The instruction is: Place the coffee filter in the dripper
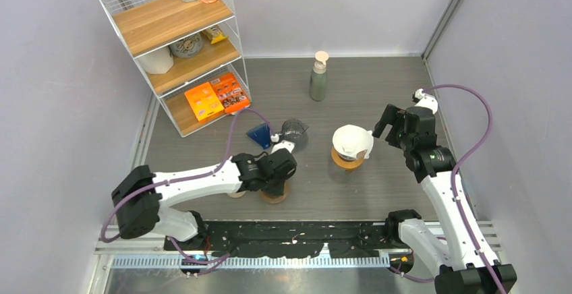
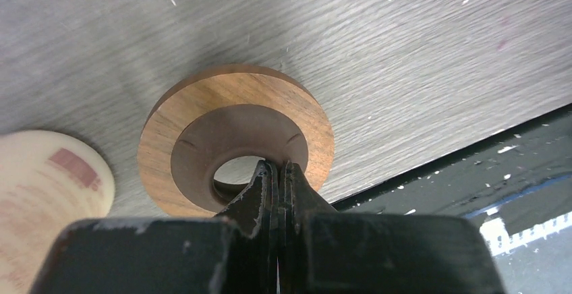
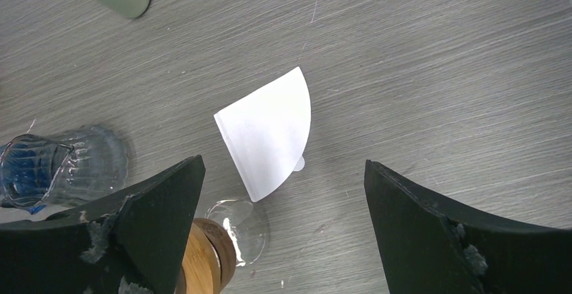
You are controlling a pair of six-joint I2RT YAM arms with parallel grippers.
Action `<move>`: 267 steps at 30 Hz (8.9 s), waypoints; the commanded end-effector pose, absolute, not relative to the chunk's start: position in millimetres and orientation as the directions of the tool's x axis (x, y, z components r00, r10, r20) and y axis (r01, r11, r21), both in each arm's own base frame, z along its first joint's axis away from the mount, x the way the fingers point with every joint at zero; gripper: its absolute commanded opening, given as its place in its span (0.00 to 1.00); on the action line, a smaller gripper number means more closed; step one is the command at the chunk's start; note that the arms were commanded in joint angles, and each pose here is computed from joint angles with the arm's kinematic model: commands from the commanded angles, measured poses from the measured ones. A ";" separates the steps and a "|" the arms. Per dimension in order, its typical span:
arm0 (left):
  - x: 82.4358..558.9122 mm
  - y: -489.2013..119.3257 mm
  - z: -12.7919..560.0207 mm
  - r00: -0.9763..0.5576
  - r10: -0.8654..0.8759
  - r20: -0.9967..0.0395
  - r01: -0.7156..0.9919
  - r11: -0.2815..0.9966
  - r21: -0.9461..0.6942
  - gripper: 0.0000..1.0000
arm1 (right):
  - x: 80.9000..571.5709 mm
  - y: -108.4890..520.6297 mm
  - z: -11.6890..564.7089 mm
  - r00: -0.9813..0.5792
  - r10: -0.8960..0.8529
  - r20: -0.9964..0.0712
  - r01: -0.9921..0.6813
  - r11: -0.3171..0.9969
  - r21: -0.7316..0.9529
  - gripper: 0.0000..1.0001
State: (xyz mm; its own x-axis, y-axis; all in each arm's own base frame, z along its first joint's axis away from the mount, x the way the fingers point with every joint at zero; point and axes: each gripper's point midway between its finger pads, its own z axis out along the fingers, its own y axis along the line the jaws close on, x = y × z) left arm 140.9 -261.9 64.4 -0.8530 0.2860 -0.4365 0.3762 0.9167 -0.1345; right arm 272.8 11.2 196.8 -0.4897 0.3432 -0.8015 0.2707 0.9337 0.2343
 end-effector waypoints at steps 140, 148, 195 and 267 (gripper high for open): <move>231.2 -86.5 197.4 -0.258 -0.295 -0.920 0.024 0.950 -0.311 1.00 | 327.9 296.5 161.3 -0.023 -0.935 -0.354 -0.501 0.317 -0.806 0.16; 230.7 -87.3 197.5 -0.258 -0.295 -0.920 0.029 0.949 -0.313 1.00 | 325.1 301.3 156.4 -0.037 -0.921 -0.389 -0.519 0.350 -0.780 0.26; 228.3 -87.6 198.5 -0.257 -0.305 -0.917 0.038 0.945 -0.325 1.00 | 326.2 363.4 167.5 -0.115 -0.765 -0.633 -0.546 0.581 -0.603 0.61; 378.2 -196.1 136.4 -0.661 0.248 -0.709 0.646 0.668 -0.369 0.70 | 279.4 134.8 262.6 -0.334 0.024 -0.942 -0.287 0.949 0.126 0.96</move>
